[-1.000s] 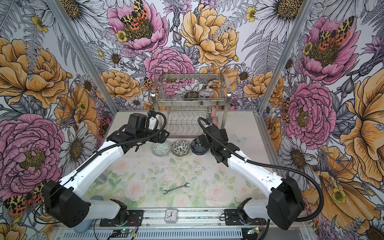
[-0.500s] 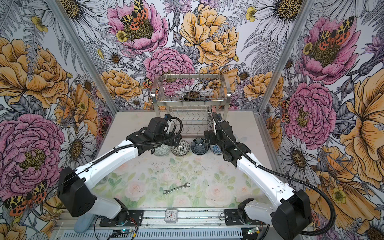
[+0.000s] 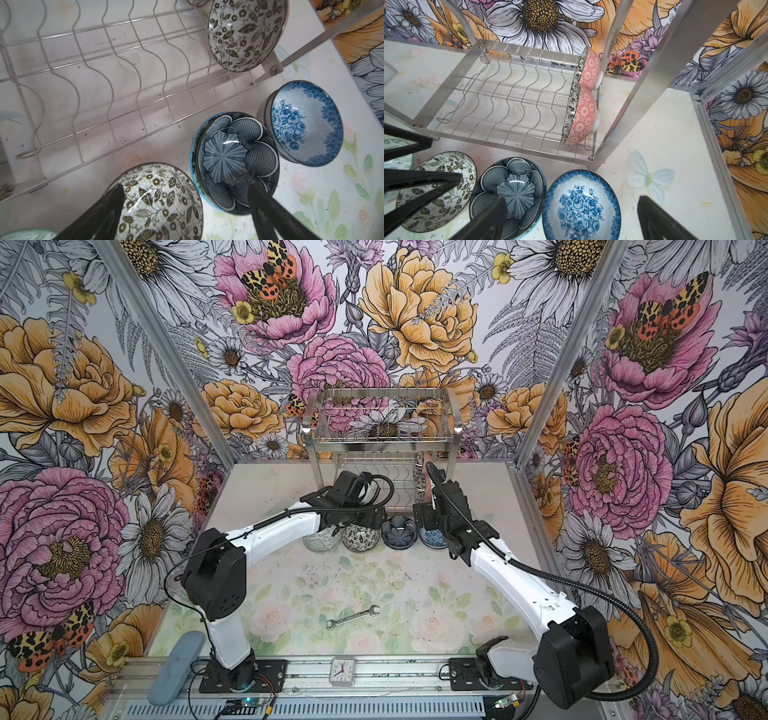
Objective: Load the bowls into the dish rack
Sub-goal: 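Lower the left gripper onto the rim of the dark blue petal-pattern bowl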
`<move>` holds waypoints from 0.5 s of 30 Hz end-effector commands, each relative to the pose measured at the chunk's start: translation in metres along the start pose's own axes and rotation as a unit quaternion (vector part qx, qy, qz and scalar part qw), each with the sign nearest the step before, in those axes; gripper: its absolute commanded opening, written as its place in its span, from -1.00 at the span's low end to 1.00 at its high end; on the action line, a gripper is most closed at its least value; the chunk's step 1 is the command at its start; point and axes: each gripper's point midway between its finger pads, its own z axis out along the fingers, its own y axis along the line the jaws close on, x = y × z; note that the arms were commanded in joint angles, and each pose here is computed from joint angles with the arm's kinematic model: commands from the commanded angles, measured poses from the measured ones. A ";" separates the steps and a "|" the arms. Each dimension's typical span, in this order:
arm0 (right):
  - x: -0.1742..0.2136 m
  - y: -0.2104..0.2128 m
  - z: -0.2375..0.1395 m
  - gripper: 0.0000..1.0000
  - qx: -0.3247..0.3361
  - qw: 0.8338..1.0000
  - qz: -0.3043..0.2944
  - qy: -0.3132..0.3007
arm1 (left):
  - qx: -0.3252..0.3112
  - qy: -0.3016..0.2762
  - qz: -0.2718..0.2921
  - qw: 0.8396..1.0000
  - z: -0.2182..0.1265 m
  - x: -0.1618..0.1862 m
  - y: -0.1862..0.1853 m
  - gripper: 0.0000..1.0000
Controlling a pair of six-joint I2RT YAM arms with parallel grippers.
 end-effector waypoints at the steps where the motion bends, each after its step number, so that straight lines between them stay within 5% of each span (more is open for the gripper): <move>1: -0.012 -0.002 -0.004 0.99 -0.004 1.000 0.001 -0.011 | 0.037 -0.001 -0.002 0.999 0.013 -0.006 -0.018 0.78; 10: -0.008 -0.003 -0.001 0.98 -0.006 1.000 0.003 -0.005 | 0.039 0.025 0.006 0.999 0.042 0.006 -0.024 0.04; 15: -0.005 -0.004 0.001 0.97 -0.005 1.000 0.004 -0.001 | 0.039 0.029 0.009 0.999 0.049 0.008 -0.026 -0.20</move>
